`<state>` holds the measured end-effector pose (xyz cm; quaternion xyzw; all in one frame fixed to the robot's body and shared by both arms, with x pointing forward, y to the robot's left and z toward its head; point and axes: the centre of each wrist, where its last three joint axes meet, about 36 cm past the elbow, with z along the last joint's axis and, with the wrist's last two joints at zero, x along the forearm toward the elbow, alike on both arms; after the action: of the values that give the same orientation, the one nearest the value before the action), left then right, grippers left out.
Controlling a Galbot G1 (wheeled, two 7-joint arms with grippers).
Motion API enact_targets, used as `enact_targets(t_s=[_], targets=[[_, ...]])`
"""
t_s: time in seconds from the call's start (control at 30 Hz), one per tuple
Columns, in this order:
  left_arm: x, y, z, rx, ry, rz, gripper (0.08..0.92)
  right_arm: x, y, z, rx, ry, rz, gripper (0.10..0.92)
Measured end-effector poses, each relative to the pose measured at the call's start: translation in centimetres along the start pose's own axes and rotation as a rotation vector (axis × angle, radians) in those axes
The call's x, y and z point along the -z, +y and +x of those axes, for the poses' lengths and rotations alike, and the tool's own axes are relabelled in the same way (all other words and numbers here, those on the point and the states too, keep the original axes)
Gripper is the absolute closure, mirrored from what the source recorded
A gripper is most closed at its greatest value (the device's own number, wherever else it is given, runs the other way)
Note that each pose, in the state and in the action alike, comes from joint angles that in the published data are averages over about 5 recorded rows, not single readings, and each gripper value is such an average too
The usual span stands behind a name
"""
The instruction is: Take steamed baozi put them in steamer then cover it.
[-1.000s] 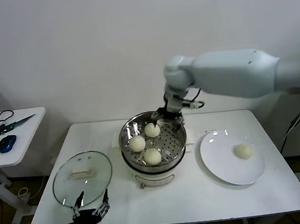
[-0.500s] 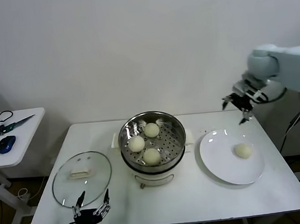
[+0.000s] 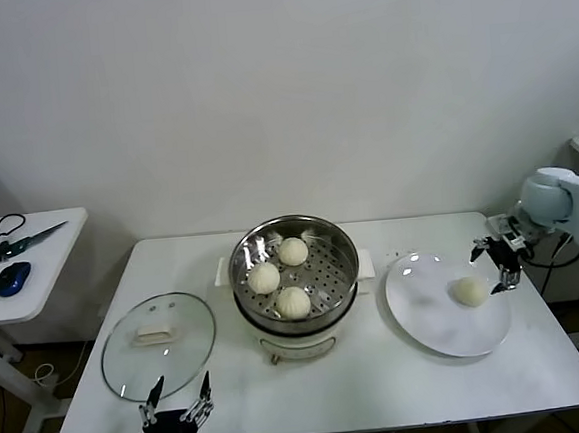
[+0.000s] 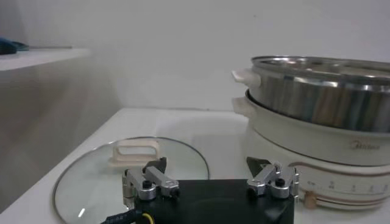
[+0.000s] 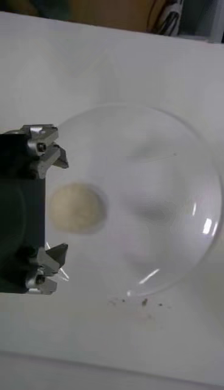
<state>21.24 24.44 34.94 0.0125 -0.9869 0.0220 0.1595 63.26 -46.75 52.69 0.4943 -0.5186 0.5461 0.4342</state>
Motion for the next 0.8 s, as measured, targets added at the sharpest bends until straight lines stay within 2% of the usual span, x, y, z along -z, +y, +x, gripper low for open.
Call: enact_targets(t_s=[0.3,0.6,0.8], targets=[[-0.3,0.0,0.1,0.004,0.011,-0.004,0.177,-0.3,-0.6,-4.4,-0.011,-0.012,-0.062,0.2],[-0.4,-0.1,0.2,0.003,0.015,-0.003,0.177,-0.6,-1.0,-6.6,-0.01,-0.002,-0.1,0.205],[-0.3,-0.1,0.2,0.004,0.013,-0.002,0.177,-0.5,-0.9,-7.2,-0.001,0.003,-0.116,0.303]])
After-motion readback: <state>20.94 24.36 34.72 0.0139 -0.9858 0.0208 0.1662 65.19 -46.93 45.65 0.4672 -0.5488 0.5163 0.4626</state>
